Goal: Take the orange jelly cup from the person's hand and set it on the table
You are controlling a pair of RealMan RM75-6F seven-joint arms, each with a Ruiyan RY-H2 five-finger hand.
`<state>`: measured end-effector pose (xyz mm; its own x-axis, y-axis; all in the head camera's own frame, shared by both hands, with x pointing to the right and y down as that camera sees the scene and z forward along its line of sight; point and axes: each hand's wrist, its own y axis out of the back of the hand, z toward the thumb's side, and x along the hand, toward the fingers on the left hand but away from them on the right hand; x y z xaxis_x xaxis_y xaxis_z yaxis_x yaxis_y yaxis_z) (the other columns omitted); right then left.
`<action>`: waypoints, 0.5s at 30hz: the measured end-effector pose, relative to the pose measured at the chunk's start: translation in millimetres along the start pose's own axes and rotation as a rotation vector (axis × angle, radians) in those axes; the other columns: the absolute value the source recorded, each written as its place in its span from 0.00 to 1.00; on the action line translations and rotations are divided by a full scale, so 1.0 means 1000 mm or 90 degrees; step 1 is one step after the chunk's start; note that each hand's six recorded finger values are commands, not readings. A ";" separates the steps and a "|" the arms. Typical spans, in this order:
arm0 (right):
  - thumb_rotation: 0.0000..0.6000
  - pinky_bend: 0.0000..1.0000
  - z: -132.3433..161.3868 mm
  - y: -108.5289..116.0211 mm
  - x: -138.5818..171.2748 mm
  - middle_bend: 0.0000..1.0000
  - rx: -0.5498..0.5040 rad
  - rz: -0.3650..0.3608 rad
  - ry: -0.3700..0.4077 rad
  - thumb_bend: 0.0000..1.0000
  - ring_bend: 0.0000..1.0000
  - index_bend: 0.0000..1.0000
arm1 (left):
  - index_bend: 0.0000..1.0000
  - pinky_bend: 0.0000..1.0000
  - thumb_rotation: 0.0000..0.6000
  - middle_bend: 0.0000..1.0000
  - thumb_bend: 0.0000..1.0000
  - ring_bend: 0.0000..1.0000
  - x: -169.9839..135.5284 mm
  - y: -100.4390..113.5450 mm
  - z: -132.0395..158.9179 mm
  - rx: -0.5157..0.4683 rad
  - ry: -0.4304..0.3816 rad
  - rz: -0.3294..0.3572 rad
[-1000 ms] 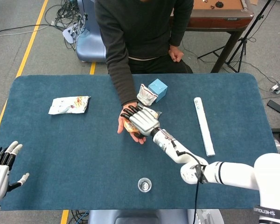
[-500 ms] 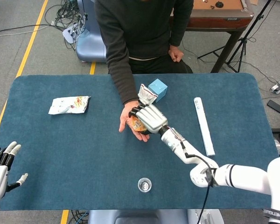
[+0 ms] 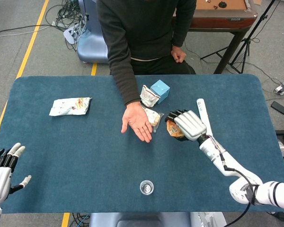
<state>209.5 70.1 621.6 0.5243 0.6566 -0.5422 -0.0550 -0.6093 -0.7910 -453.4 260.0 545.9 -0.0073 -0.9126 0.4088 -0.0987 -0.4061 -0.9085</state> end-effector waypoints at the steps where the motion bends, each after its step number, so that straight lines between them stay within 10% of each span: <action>1: 1.00 0.56 -0.004 -0.003 0.002 0.31 0.000 0.004 -0.005 0.43 0.28 0.46 | 0.11 0.03 1.00 0.07 0.21 0.09 0.000 0.000 0.000 0.000 0.000 0.000; 15: 1.00 0.41 -0.033 -0.080 -0.002 0.22 0.003 0.092 -0.036 0.43 0.20 0.35 | 0.11 0.03 1.00 0.07 0.21 0.09 -0.003 0.003 -0.002 0.003 0.007 0.001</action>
<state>240.7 102.8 695.8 0.4621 0.5864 -0.6653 -0.1301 -0.6973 -0.7049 -455.9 261.6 542.7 -0.0179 -0.9127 0.4083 -0.0941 -0.4050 -0.9095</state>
